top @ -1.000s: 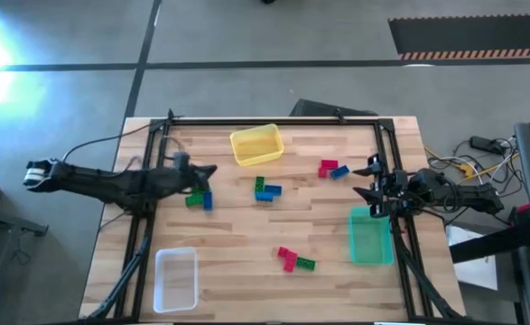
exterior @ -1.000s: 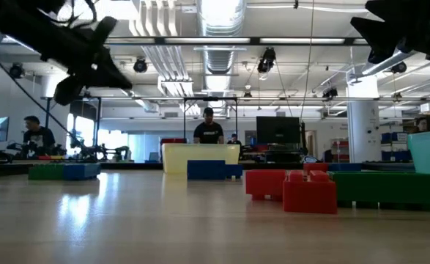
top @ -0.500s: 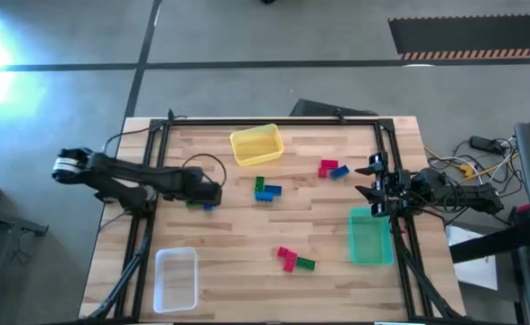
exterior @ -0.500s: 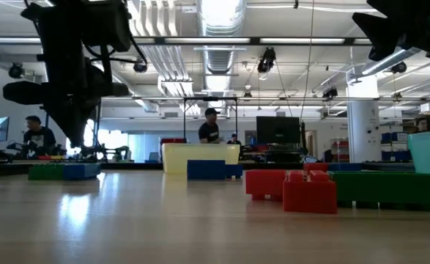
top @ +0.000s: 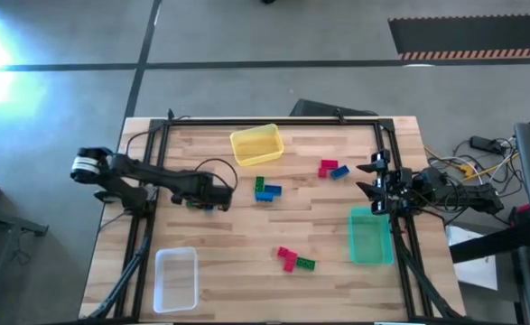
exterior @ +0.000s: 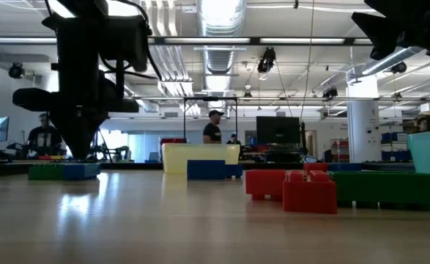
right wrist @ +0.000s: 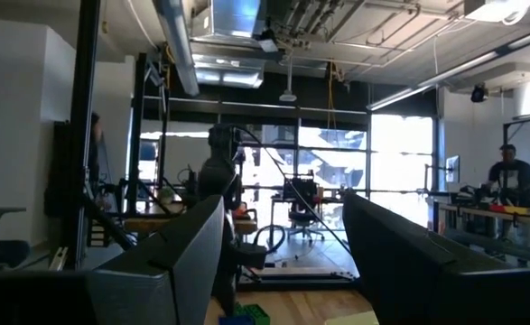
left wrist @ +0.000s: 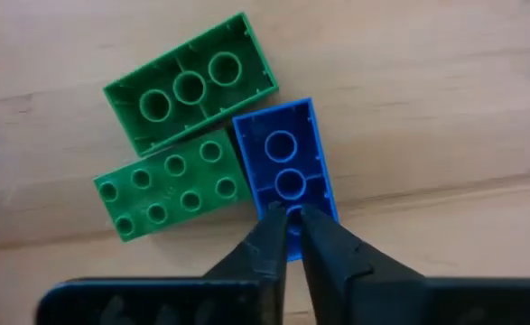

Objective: Sort & place blocks by color
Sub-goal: Put the blue game piece into the transparent bin

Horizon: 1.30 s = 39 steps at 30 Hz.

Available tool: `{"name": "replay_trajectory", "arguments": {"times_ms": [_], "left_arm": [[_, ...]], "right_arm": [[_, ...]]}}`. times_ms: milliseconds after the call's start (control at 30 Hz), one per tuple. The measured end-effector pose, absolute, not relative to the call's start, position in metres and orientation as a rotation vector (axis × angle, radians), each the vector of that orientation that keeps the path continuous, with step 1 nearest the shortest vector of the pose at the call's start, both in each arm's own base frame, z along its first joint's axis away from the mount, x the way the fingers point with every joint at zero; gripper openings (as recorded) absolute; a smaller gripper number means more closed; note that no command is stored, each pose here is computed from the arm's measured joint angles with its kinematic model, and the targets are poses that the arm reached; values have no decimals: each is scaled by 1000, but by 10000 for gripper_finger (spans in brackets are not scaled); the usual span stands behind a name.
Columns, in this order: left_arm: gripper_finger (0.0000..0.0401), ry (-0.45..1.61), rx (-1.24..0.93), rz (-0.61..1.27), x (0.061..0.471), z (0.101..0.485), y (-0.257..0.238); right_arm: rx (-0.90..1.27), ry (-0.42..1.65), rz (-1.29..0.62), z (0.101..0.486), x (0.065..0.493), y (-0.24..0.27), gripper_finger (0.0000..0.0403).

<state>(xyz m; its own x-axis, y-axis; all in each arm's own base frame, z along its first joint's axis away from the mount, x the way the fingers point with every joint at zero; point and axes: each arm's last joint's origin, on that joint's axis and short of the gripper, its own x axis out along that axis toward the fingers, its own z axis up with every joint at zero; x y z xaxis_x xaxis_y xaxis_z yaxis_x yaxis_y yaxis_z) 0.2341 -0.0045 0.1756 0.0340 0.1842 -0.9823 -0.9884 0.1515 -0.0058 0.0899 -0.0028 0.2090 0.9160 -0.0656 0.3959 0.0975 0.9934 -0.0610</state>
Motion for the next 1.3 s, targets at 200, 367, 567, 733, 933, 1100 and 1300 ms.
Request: {"name": "replay_trajectory", "arguments": {"times_ms": [200,367,567,733,933,1100,1300], "left_arm": [[102,1148,-944,1164,238,168,-5],[152,1142,-930,1142,244,161,-5],[166,1108,-944,1100,252,158,-5],[166,1116,-931,1089,252,158,-5],[164,1126,-913,1067,252,159,-5],[121,1133,-906,1065,252,158,-5],[88,1135,-895,1046,253,161,-5]], "right_arm": [[-80,-406,-84,210,90,-3,219],[-80,-406,-85,210,90,-3,219],[-89,-408,-88,210,90,-3,219],[-105,-409,-92,211,89,-3,219],[-121,-408,-95,211,89,-3,219],[-122,-410,-95,211,89,-3,219],[-121,-423,-96,212,89,-3,219]]}}
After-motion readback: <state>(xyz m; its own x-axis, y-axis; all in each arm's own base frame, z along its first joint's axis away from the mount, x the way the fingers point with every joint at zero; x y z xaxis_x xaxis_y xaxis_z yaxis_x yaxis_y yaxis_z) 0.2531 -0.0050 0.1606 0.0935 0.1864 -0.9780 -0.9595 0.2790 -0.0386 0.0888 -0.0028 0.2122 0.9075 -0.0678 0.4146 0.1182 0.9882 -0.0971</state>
